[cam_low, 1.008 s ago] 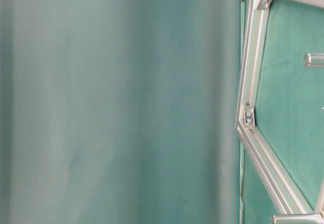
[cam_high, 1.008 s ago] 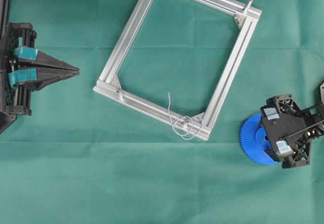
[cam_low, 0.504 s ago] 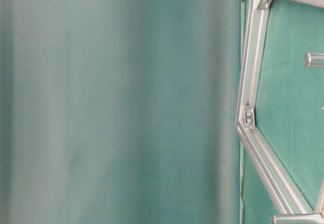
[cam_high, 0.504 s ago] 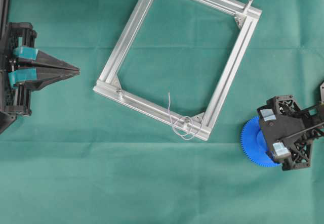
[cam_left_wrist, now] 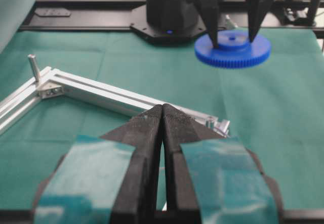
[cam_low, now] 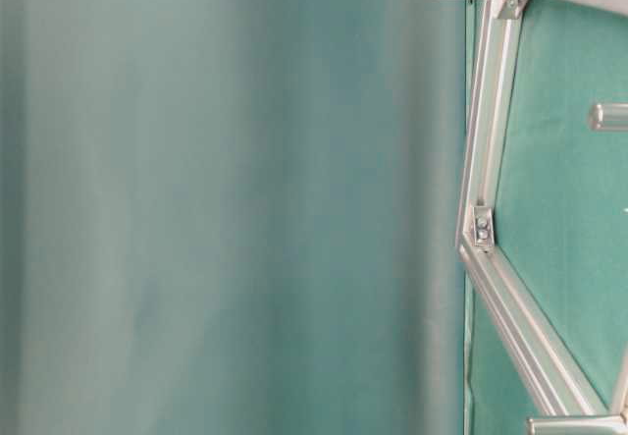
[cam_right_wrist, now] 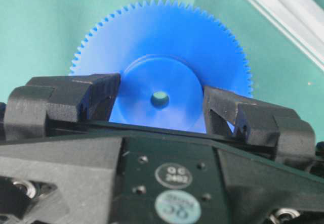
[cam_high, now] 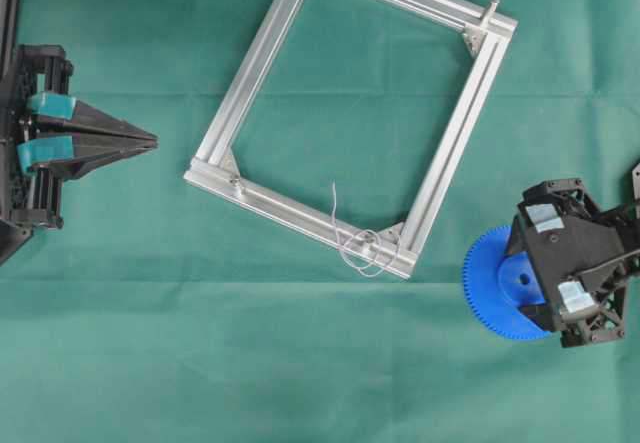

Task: Find the location of the shaft and insert the gear.
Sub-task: 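Carry the gear left toward the shaft on the frame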

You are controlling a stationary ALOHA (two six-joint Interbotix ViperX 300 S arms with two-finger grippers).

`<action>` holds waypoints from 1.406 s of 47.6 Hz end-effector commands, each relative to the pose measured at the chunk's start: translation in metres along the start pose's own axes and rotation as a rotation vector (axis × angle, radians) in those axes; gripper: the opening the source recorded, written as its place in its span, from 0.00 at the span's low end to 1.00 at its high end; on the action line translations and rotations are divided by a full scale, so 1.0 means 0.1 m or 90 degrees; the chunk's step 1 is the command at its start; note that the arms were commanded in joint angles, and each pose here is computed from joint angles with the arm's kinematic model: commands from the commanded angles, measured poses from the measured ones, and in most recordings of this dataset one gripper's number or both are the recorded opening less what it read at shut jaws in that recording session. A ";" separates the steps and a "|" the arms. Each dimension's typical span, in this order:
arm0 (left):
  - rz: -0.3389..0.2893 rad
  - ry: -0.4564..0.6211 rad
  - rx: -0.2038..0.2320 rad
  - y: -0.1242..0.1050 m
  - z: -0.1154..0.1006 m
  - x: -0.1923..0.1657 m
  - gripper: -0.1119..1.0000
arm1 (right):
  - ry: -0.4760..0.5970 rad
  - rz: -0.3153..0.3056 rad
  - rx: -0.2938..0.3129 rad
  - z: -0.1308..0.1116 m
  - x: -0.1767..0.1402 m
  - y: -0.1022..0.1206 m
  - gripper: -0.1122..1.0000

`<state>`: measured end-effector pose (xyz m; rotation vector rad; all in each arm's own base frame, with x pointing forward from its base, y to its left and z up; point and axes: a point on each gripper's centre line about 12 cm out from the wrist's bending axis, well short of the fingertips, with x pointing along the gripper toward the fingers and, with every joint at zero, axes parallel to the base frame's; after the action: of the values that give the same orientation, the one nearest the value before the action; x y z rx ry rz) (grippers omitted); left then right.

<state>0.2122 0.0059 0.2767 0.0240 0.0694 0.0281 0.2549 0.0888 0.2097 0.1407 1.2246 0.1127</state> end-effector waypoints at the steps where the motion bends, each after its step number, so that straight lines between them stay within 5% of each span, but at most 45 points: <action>1: 0.003 -0.016 -0.003 0.01 0.10 0.03 0.11 | -0.026 0.008 -0.005 0.14 -0.19 0.06 0.72; 32: -0.002 -0.010 -0.001 -0.01 0.11 0.03 0.11 | -0.043 -0.051 0.023 0.54 -0.33 0.04 0.72; 67: -0.008 0.009 -0.001 -0.02 0.08 0.03 0.11 | -0.076 -0.088 0.092 1.17 -0.21 -0.33 0.72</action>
<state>0.2125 0.0039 0.2751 0.0225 0.1015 0.0182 0.3508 0.0528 0.2489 0.1792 1.1663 -0.0983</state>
